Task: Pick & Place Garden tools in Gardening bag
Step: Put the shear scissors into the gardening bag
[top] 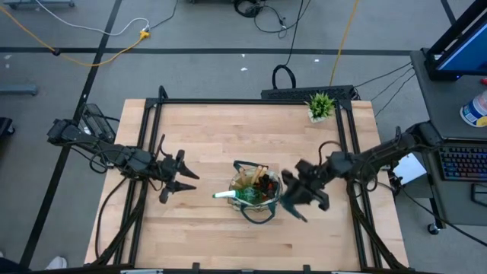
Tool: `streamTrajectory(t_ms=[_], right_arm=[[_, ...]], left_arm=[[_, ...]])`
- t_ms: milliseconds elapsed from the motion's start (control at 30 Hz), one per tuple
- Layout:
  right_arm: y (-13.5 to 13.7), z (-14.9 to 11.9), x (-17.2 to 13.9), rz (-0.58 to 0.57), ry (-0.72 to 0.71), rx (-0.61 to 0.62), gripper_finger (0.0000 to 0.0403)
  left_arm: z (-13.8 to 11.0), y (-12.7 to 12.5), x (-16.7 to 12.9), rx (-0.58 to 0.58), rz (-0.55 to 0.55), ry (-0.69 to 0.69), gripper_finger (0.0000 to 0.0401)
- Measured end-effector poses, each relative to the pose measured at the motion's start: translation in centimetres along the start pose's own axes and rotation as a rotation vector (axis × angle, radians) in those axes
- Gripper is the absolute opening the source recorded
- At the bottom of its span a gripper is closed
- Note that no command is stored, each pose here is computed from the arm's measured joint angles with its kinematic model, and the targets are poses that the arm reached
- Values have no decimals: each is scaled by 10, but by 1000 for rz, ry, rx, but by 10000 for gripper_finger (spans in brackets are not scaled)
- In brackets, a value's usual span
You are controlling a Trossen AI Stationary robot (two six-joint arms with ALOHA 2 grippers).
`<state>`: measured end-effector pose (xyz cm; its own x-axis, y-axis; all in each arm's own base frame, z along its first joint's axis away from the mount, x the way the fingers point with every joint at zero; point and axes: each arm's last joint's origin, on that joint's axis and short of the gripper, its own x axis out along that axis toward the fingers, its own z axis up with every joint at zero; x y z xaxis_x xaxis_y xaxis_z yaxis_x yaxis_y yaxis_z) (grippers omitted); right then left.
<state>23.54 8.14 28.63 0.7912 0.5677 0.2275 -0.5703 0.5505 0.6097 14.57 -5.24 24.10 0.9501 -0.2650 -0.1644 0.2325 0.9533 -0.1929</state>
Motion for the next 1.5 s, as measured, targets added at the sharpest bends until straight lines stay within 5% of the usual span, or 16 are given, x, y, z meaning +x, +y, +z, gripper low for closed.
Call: streamTrajectory(t_ms=[300,567,1033,1500], right_arm=[[-11,22,-6,-372,-323,-403,47],[-14,39,4,-691,-398,-703,47],[-51,42,80,-812,-315,-836,47],[-54,11,95,-1030,-302,-881,47]], left_arm=[[0,0,0,24,-10,3,175],[0,0,0,25,-9,3,175],[0,0,0,23,-5,5,175],[-3,1,0,28,-1,38,175]])
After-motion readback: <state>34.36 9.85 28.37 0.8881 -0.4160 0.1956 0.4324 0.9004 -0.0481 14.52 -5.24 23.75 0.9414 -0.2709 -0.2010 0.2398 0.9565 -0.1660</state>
